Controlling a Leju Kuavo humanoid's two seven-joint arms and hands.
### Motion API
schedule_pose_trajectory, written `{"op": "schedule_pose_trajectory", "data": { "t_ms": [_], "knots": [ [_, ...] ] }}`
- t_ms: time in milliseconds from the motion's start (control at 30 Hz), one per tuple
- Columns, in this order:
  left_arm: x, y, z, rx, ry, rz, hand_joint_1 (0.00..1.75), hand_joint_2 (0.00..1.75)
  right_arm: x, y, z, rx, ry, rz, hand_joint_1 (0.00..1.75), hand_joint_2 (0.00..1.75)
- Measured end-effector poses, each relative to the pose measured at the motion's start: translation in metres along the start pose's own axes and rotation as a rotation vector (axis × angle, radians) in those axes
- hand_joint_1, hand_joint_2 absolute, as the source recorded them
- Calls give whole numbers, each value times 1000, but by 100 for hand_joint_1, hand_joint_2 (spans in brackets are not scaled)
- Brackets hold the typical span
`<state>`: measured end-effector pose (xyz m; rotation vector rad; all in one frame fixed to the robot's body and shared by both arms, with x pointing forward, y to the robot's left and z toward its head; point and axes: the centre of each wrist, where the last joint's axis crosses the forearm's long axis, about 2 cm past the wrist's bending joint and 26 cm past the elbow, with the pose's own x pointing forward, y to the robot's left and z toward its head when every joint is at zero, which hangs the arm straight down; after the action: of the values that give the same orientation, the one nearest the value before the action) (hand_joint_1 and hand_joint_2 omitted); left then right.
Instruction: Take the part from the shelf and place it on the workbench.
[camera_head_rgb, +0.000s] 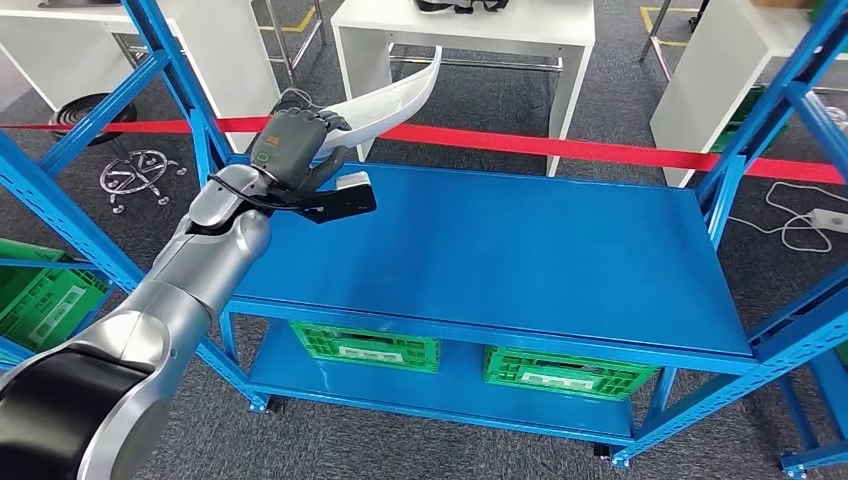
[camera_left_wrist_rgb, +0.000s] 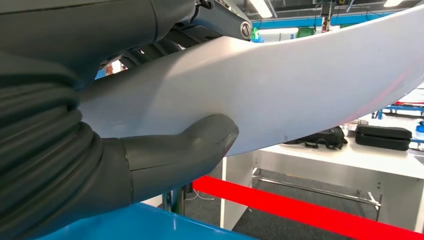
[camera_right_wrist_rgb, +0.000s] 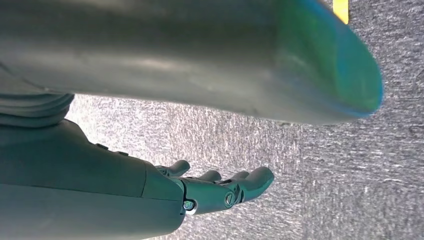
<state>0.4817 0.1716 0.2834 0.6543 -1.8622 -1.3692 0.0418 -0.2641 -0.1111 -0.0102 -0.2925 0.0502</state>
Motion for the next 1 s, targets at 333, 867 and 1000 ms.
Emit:
{"op": "schedule_pose_trajectory", "data": {
  "t_ms": [333, 867, 1000],
  "knots": [
    [1, 2, -1, 4, -6, 42, 175, 175, -1, -9, 0, -23, -10, 14, 0, 0],
    [-1, 8, -1, 13, 14, 35, 175, 175, 0, -24, -1, -38, 10, 32, 0, 0],
    [0, 16, -4, 11, 12, 25, 175, 175, 1, -26, -1, -46, 9, 11, 0, 0]
  ]
}}
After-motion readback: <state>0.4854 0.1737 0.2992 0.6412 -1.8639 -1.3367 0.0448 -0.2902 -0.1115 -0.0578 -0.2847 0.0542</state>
